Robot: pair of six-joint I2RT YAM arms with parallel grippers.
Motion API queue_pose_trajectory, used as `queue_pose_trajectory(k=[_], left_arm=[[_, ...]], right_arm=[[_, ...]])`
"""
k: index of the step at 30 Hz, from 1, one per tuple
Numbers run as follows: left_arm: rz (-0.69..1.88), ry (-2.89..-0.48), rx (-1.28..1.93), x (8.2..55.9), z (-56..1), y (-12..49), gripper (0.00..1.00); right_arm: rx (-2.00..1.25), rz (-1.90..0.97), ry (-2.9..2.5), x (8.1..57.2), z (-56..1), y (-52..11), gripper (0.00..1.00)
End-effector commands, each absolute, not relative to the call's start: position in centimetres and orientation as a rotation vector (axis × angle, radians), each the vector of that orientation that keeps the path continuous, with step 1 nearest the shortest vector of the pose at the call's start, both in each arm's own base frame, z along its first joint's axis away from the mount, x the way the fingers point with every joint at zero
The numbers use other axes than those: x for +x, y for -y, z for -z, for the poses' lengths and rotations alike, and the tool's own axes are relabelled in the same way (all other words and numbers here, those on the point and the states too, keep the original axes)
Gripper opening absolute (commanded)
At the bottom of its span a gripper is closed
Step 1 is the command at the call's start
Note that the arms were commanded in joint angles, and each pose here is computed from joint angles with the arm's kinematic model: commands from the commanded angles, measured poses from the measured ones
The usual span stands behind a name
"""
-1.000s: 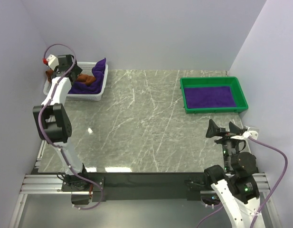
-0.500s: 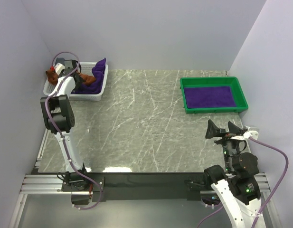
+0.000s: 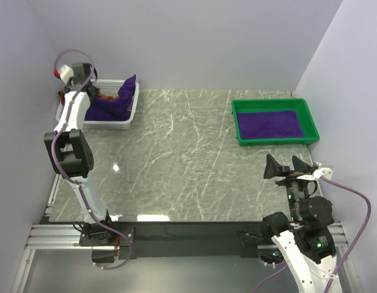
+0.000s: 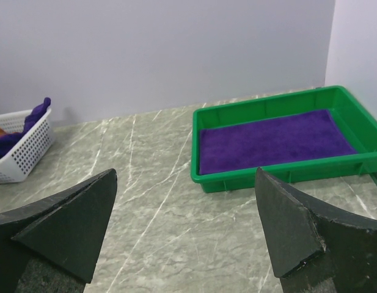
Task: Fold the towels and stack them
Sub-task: Grab crumpled towel, then move the towel to the center of the board
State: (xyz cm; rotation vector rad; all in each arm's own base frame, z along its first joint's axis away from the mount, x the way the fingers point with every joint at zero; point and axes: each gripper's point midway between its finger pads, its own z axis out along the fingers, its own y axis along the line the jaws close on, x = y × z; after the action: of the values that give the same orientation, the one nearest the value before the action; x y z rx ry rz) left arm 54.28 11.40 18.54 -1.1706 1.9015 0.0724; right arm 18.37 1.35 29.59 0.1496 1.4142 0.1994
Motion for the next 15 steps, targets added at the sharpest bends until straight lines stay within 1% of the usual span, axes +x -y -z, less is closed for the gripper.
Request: queue_pose_trajectory(k=[1, 3, 4, 6, 8, 9, 10, 11, 13, 14, 15], left_arm=[[0.027, -1.572, -1.027, 54.2, -36.1, -12.0, 0.01], [0.064, -1.512, -0.975, 54.0, -40.2, -11.3, 0.00], [0.107, -1.446, -0.931, 53.6, -43.9, -10.8, 0.00], [0.162, -1.393, -0.863, 53.0, -47.5, -9.3, 0.01], [0.280, -1.318, -0.715, 52.0, -52.5, -5.8, 0.00], [0.341, -1.267, -0.622, 50.6, -55.5, -4.0, 0.00], [0.405, -1.281, -0.528, 50.6, -55.8, -1.7, 0.00], [0.459, -1.236, -0.438, 49.9, -57.8, 0.7, 0.01], [0.513, -1.204, -0.325, 48.1, -60.2, 4.0, 0.00], [0.551, -1.206, -0.236, 47.2, -60.9, 6.8, 0.00], [0.569, -1.198, -0.199, 46.5, -61.5, 8.0, 0.00]], right_arm=[[0.161, -0.250, -1.343, 17.7, -32.6, -1.5, 1.00], [0.183, -0.251, -1.339, 17.6, -33.3, -1.3, 1.00], [0.184, -0.250, -1.361, 18.0, -33.1, -1.4, 1.00], [0.175, -0.259, -1.365, 18.0, -33.9, -1.7, 1.00], [0.164, -0.262, -1.390, 18.4, -33.9, -2.0, 1.00], [0.157, -0.276, -1.388, 18.4, -34.3, -2.3, 1.00], [0.154, -0.282, -1.396, 18.7, -34.4, -2.5, 1.00], [0.151, -0.295, -1.393, 18.8, -34.6, -2.7, 1.00], [0.115, -0.338, -1.389, 18.9, -35.3, -3.8, 1.00], [0.102, -0.350, -1.385, 19.0, -35.6, -4.0, 1.00], [0.082, -0.366, -1.376, 18.8, -36.2, -4.4, 1.00]])
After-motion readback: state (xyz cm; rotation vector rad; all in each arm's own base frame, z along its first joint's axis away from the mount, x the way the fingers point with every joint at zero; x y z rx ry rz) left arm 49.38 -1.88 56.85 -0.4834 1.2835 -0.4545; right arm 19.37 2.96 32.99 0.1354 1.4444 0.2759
